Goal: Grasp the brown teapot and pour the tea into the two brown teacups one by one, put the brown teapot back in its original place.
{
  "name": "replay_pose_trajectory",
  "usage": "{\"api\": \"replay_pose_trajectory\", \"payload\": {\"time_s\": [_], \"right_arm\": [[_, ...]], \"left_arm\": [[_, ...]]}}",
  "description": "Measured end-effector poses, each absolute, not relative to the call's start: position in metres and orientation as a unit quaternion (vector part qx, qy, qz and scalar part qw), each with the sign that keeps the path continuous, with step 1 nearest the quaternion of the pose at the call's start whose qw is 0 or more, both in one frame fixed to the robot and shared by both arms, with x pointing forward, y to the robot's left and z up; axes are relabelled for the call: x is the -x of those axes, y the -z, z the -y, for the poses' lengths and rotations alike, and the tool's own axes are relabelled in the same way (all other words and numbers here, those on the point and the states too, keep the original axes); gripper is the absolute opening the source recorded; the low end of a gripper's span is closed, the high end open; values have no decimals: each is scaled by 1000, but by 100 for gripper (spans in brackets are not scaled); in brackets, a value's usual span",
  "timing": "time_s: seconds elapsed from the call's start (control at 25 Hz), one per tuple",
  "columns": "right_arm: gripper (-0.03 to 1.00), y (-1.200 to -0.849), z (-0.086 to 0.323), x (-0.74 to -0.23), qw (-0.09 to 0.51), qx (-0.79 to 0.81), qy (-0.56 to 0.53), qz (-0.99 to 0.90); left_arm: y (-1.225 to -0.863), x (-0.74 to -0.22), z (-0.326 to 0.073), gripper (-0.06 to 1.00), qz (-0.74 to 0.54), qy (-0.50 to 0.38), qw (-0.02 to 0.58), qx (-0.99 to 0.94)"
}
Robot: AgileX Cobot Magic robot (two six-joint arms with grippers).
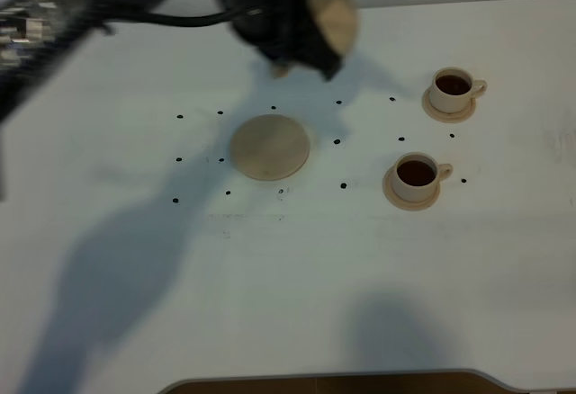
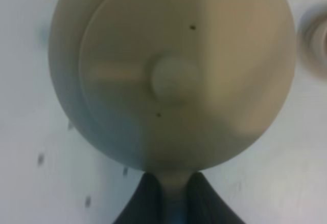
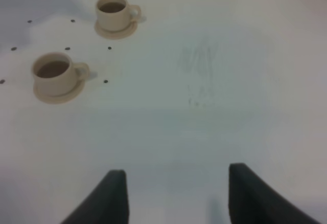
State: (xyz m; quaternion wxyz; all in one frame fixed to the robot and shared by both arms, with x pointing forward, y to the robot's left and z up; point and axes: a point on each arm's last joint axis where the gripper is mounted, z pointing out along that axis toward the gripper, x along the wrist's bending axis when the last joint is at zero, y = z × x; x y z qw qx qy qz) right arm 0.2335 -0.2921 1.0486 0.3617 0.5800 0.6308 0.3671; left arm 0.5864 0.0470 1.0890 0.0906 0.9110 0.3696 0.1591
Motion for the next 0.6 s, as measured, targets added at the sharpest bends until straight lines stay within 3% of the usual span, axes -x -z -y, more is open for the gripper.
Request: {"api": "replay_pose_trajectory", "payload": {"time_s": [0.28,0.6], "right_arm": [[44,-1049,292,-234,362,-580,-367,-631],[44,-1049,292,-234,362,-580,-367,-631]], "left_arm": [[-1064,-559,-105,13,-470,-136,19,-872],[-1006,-552,-123,13,-548,-114,55,-827]]}}
